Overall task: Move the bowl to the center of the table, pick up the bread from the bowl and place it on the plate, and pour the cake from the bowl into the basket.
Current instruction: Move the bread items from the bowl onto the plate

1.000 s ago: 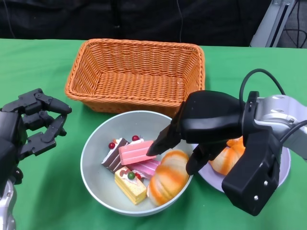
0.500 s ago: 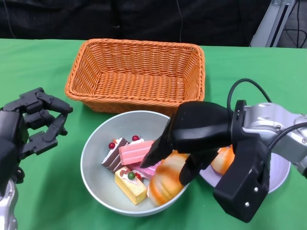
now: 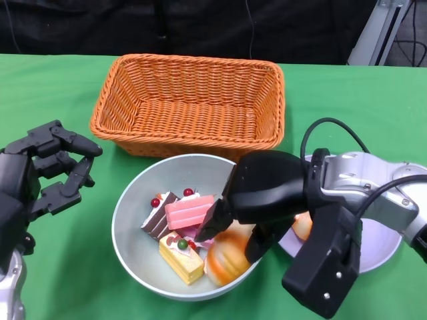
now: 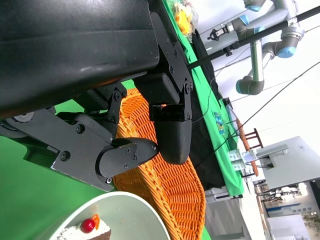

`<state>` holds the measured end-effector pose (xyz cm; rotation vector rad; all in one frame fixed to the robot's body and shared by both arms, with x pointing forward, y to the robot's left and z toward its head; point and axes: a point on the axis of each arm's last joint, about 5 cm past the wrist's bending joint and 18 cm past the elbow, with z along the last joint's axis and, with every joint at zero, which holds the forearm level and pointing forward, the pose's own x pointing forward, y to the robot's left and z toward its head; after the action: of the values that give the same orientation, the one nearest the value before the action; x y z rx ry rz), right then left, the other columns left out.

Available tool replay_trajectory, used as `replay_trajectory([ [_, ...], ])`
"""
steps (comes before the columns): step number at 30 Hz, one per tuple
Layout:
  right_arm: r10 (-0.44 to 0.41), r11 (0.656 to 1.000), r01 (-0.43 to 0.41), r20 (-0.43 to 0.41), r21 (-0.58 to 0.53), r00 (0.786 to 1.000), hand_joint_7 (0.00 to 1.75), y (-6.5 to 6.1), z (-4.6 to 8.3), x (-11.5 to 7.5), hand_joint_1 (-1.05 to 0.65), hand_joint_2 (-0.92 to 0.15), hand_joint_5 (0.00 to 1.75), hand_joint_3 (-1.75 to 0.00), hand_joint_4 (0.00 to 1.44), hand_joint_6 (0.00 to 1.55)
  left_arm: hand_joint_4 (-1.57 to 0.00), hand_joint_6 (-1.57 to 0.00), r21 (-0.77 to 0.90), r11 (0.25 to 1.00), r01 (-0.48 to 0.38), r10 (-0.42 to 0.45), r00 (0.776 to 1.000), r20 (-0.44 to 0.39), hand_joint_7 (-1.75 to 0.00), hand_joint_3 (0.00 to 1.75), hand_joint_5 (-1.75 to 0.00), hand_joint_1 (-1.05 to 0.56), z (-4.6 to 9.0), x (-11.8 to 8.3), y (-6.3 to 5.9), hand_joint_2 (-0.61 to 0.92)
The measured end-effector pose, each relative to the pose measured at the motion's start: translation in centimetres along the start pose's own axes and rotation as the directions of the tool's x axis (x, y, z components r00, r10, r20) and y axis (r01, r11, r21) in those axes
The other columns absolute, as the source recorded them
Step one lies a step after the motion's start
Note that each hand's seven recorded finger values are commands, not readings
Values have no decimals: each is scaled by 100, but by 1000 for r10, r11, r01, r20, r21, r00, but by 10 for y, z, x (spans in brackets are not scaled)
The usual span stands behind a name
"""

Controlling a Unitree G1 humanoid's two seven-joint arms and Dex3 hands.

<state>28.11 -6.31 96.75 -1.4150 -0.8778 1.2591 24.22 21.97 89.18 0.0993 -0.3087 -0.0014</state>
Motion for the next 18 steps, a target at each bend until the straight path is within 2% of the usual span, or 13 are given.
replay_trajectory([
  [5, 46, 999, -46, -14, -22, 999, 1, -2, 0, 4, -79, -91, 3, 0, 91, 73, -80, -85, -3, 1000, -4, 4, 1000, -1, -107, 77, -150, -13, 0, -1, -1, 68],
  [8, 81, 996, -82, -21, -31, 996, 0, -2, 2, 8, -81, -92, 1, 0, 83, 72, -80, -85, -6, 1000, -5, 5, 1000, -1, -107, 78, -150, -13, 0, -2, -2, 68],
  [12, 123, 992, -124, -32, -37, 992, 0, -3, 4, 11, -82, -92, 0, -1, 79, 72, -80, -85, -6, 1000, -5, 5, 1000, 4, -107, 78, -150, -12, 1, -1, -2, 69],
  [16, 177, 982, -179, -46, -63, 983, 0, -6, 6, 15, -84, -92, 0, -3, 78, 71, -80, -84, -8, 1000, -6, 6, 1000, 8, -107, 78, -150, -12, 2, -1, -2, 69],
  [18, 230, 968, -234, -59, -88, 971, 0, -10, 8, 18, -85, -92, 0, -5, 77, 70, -79, -84, -11, 1000, -6, 6, 1000, 6, -107, 78, -151, -11, 2, -1, -3, 69],
])
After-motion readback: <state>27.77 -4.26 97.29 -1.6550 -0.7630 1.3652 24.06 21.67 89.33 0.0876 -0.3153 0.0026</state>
